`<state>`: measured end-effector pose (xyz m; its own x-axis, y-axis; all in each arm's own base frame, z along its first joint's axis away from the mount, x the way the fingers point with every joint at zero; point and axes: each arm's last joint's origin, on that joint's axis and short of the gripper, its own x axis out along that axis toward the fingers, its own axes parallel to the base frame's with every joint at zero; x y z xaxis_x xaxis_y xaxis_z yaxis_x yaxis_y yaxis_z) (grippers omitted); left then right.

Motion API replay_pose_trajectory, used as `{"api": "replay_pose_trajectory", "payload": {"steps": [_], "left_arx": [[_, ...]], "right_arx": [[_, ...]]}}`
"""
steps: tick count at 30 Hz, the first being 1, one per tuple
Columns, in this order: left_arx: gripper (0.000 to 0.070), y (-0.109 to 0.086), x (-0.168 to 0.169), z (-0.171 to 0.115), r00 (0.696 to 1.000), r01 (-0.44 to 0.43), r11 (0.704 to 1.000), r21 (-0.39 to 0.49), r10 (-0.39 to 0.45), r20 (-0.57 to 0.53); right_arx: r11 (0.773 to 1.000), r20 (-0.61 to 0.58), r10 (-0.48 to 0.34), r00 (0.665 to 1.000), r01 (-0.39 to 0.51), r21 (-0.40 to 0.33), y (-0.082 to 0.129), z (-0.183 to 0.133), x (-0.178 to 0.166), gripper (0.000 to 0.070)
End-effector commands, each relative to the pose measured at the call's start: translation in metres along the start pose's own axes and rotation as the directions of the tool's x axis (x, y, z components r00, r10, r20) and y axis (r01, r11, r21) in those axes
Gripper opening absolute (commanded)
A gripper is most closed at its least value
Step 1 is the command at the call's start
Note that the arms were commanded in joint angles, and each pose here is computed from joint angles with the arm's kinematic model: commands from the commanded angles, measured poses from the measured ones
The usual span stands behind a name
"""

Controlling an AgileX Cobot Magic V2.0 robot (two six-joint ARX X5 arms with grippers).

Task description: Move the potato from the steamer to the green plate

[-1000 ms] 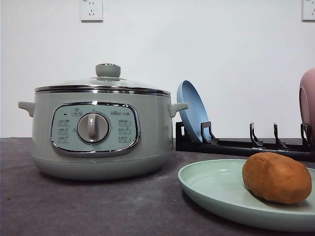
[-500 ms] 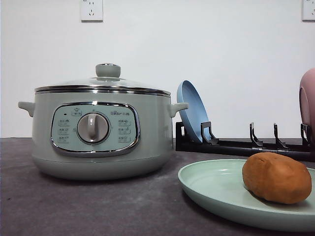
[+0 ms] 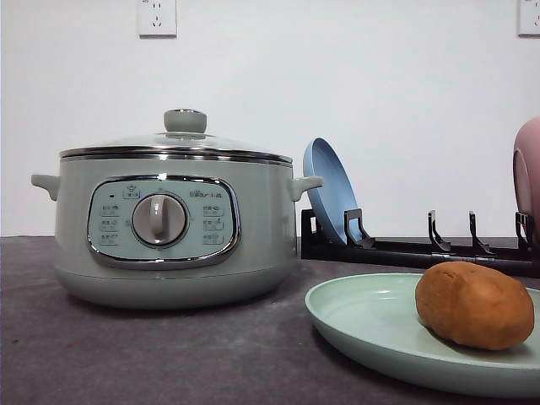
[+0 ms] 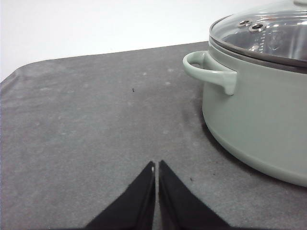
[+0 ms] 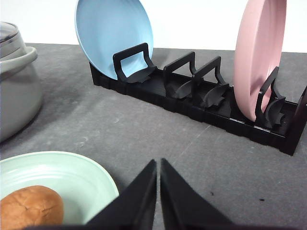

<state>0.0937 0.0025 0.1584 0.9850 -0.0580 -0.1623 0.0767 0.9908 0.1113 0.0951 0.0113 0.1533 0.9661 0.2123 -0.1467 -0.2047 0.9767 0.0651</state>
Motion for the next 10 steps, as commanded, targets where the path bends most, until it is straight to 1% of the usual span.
{"api": "replay_pose_trajectory", "payload": {"steps": [1,10], "left_arx": [[0.0004,-0.0005,0.0019,-0.0069,1.000,0.000,1.000,0.001,0.000,-0.025],[0.0004,-0.0005,0.0019,-0.0068,1.000,0.000,1.000,0.001,0.000,-0.025]], "right_arx": [[1.000,0.004,-0.001,1.000,0.001,-0.005,-0.0002,-0.0006,0.0003,0.0000],[1.000,0.004,-0.001,1.000,0.001,-0.005,-0.0002,-0.0006,0.0003,0.0000]]}}
